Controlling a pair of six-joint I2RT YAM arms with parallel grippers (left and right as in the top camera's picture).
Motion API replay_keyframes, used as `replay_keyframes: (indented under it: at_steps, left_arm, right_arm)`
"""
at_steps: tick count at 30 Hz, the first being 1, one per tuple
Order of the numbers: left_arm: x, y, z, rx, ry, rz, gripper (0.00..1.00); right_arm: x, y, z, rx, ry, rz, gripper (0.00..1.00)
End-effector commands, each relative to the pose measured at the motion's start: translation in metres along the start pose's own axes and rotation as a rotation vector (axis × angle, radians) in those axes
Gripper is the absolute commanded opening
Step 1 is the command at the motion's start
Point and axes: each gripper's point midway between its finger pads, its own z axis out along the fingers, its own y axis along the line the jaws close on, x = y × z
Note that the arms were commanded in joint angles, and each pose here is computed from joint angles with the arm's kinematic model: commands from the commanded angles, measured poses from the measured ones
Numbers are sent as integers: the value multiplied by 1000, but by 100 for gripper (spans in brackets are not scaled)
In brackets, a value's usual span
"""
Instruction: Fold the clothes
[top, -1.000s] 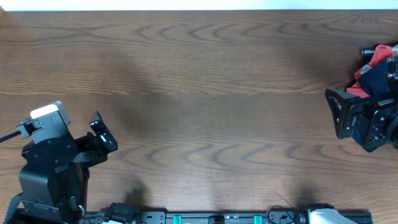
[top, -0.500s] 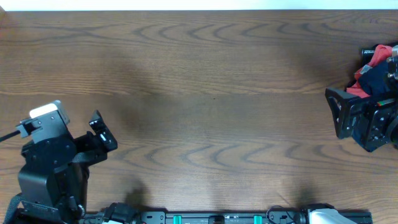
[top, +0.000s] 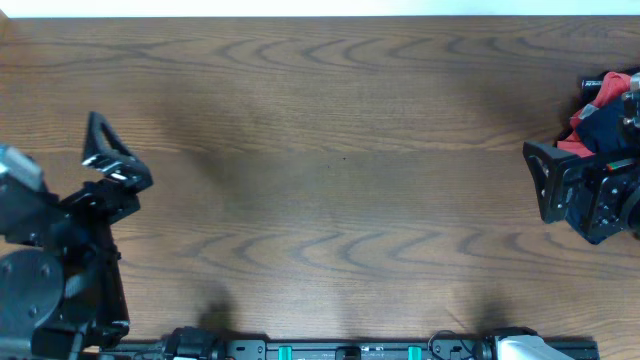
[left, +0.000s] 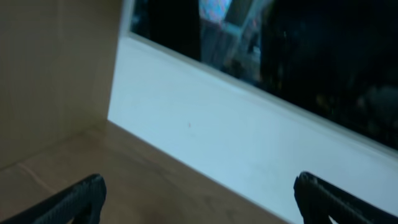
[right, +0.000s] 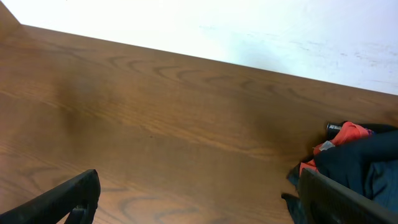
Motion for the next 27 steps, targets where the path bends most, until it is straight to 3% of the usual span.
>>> replay_keyframes:
  at_steps: [1,8,16,27]
  left_arm:
    - [5,10,-2,-8,-48,-18,98]
    - [51,28,1,16,-114,-53,98]
    - [117,59,8,-16,-95,-116,98]
    - [165,88,4,-55,-85,-159,98]
  right_arm:
    - [0,1,-1,-2,-1,9,99]
    - [0,1,-1,-2,-1,9,99]
    - [0,1,-1,-2,-1,9,99]
    - [0,1,-1,-2,-1,9,99]
